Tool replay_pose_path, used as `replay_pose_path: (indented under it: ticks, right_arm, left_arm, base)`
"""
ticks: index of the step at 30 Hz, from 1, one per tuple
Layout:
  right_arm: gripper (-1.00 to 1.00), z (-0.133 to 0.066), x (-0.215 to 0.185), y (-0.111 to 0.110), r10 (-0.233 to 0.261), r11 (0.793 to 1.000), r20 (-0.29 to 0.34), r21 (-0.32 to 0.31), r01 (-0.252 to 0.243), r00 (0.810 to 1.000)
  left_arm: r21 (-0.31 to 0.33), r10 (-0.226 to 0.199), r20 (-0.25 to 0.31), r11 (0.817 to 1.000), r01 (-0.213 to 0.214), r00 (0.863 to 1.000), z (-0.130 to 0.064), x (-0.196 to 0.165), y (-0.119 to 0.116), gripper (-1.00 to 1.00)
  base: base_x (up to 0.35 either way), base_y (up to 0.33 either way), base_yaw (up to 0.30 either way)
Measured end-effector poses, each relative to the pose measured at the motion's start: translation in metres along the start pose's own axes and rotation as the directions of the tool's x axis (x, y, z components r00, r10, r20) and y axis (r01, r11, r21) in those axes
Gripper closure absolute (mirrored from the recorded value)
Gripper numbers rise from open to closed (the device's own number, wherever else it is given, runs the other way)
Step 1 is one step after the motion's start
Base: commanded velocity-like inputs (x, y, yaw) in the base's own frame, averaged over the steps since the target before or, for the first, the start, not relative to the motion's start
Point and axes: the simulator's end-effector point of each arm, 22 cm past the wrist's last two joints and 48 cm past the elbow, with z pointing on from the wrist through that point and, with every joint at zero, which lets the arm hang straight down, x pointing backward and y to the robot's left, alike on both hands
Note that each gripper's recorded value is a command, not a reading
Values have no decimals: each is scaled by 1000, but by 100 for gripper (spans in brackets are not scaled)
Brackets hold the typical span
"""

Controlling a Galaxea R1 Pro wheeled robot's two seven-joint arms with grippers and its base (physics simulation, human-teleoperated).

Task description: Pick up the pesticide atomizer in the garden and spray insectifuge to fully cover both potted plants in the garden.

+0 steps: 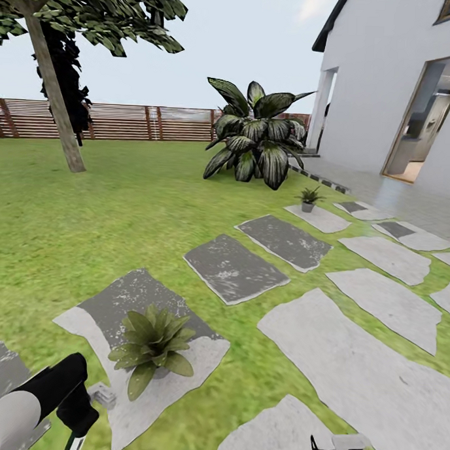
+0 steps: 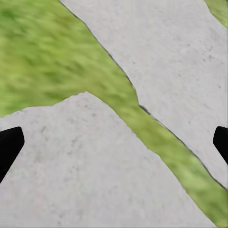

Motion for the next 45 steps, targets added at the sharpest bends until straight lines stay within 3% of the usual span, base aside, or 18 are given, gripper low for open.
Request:
replay_pose_path:
  ticks: [6,10,21,32,37,42,45]
  right_arm:
    - [-100,0,0,1,0,1000,-1,-1,0,1000]
    - [-100,0,0,0,0,1000,0,-1,0,1000]
    - [-100,0,0,0,0,1000,0,-1,0,1000]
    - [-100,0,0,1,0,1000,-1,-1,0,1000]
    - [-100,0,0,1,0,1000,-1,-1,0,1000]
    - [-100,0,1,1,0,1000,-1,-1,0,1000]
    - [-100,0,1,-1,-1,1000,-1,1,1,1000]
  left_arm:
    - [-46,-10,21,999,11,1000,-3,-6,10,100]
    - [-60,-23,82,998,28,996,-13,-26,13,100]
    - [-75,-15,88,997,21,996,-12,-32,9,100]
    - [-76,-17,91,997,24,996,-13,-33,10,100]
    - [-62,-42,108,997,49,993,-16,-35,11,100]
    - [-58,-55,130,996,63,990,-26,-46,13,100]
    - [-67,-79,143,994,89,987,-44,-60,18,100]
  base:
    - [24,-107,272]
    - [83,-256,50]
    - [57,-268,24]
    - [-9,-273,264]
    - [-13,-217,270]
    - [-1,-24,136]
    - [2,-3,19]
